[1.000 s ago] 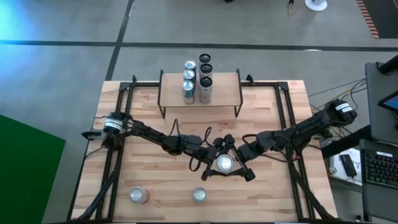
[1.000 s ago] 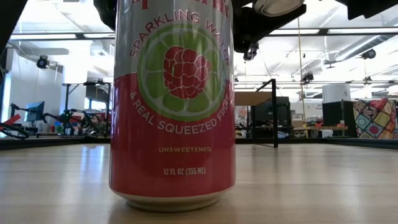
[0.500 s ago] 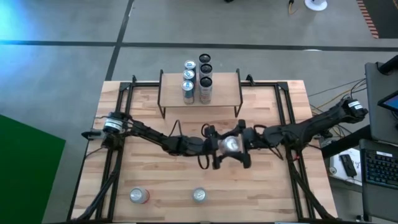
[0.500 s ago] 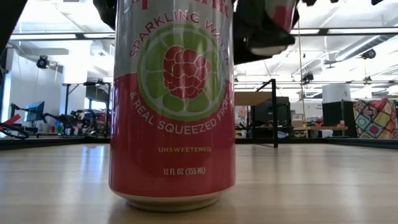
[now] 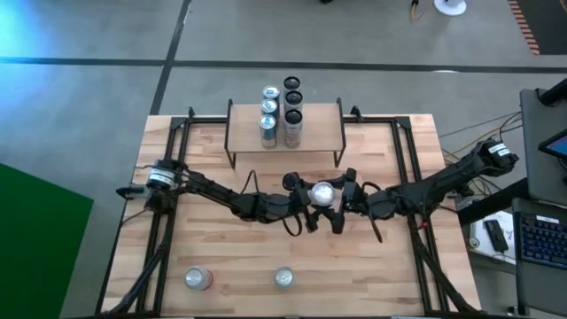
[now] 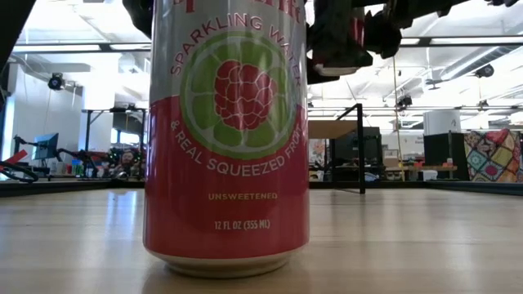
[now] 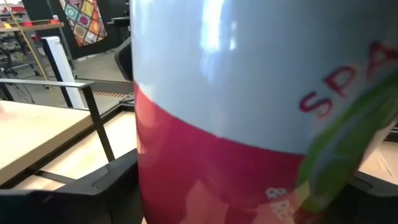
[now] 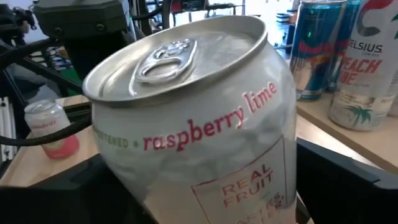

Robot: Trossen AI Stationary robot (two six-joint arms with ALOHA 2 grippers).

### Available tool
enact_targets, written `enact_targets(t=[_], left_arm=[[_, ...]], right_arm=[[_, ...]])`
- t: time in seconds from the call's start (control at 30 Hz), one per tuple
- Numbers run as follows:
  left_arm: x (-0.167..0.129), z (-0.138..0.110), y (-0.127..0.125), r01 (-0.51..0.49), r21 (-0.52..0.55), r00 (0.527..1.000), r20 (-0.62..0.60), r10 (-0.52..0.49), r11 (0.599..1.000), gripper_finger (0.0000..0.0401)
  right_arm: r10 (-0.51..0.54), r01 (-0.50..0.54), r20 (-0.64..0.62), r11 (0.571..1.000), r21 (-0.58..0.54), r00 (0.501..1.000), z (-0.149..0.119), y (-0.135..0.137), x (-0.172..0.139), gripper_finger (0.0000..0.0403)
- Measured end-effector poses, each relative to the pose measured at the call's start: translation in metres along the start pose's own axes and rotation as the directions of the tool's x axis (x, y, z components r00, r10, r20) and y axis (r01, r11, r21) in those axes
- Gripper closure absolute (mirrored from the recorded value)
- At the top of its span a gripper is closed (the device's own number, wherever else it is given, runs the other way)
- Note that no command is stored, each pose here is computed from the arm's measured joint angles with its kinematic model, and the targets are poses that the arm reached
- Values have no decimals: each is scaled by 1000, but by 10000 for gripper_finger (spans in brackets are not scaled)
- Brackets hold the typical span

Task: Place canned beverage on shelf
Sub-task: Put the middle right pink-white soda can on the shelf

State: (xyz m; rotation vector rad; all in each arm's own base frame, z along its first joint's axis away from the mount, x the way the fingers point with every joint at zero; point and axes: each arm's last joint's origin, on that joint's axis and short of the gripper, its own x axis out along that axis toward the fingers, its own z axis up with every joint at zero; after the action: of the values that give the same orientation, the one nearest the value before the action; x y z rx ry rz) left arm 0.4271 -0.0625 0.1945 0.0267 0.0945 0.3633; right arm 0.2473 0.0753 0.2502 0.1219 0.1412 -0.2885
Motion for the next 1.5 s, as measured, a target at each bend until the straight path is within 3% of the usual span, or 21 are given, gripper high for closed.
enact_targets(t=[0.33,0.57,0.8,1.07,1.2,1.3,1.5], left_arm=[[0,1,-1,8,-9,1000,4,-8,1000,91],[-3,3,0,25,23,999,-28,-24,999,91],[-11,8,5,50,47,997,-67,-47,998,91],[-30,5,30,25,35,998,-52,-24,999,91],[-53,12,49,11,26,999,-36,-10,1000,91],[-76,15,61,11,6,1000,1,-11,1000,92],[-121,15,86,2,-44,993,118,3,999,93]], right_arm=[[12,-12,7,1000,6,1000,1,0,-1,99],[72,-72,-3,996,-60,997,6,-3,-5,89],[131,-130,20,989,-65,991,28,-27,-18,97],[92,-92,-2,989,-119,996,57,-70,-18,97],[145,-150,-48,982,-115,988,73,-102,-6,97],[194,-201,-66,973,-113,979,80,-135,3,97],[173,-174,-68,985,-10,982,79,-217,23,97]])
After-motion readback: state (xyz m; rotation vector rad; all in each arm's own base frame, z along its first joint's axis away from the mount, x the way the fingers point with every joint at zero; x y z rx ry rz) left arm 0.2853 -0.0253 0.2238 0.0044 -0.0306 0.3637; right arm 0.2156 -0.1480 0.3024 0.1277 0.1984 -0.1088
